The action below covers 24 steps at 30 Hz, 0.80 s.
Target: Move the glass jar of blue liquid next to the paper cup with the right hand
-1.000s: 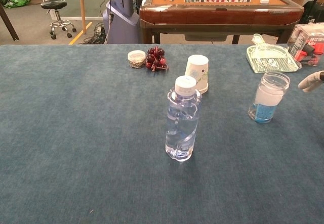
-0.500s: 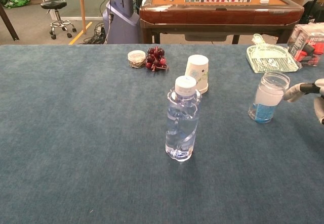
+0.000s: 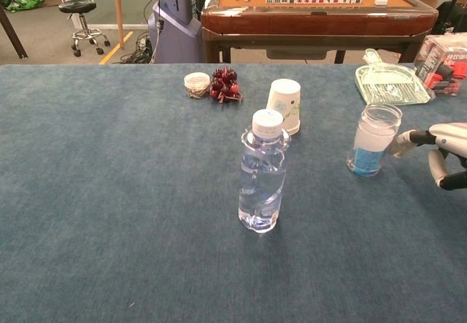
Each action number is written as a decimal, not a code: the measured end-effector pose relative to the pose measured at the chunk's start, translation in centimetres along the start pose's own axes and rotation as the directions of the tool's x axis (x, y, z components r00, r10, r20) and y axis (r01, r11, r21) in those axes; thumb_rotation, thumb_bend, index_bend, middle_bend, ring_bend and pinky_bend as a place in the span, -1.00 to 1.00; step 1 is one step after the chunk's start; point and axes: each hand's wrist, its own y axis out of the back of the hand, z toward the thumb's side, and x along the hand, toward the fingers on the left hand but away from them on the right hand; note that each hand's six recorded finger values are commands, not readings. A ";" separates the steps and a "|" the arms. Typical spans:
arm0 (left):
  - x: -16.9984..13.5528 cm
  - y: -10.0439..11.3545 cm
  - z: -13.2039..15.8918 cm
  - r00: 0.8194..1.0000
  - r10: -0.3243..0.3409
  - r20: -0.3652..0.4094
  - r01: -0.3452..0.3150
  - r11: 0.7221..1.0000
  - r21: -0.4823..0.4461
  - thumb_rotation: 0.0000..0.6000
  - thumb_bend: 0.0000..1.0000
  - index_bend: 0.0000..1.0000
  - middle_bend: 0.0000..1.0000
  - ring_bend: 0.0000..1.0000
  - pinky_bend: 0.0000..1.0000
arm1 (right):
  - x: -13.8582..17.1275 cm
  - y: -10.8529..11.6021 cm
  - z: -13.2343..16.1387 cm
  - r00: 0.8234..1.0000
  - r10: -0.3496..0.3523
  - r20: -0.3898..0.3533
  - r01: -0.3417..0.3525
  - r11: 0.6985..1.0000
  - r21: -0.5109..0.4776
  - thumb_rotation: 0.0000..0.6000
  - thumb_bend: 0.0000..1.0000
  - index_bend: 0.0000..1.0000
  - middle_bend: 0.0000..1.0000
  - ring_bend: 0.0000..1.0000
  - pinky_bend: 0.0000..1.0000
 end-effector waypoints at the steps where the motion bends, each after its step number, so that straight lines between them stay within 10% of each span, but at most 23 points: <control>1: 0.0 0.0 0.0 1.000 0.001 0.000 -0.001 1.000 0.000 1.00 -0.39 -0.16 0.62 0.18 0.55 | 0.0 0.0 0.1 1.000 0.001 -0.003 -0.001 1.000 -0.001 1.00 1.00 -0.57 -0.60 -0.75 -0.40; 24: -0.1 0.2 -0.1 1.000 0.002 -0.003 -0.002 1.000 -0.004 1.00 -0.39 -0.16 0.62 0.18 0.55 | -2.3 0.6 2.6 0.999 -0.006 -0.046 0.008 0.999 0.034 1.00 1.00 -0.57 -0.60 -0.75 -0.40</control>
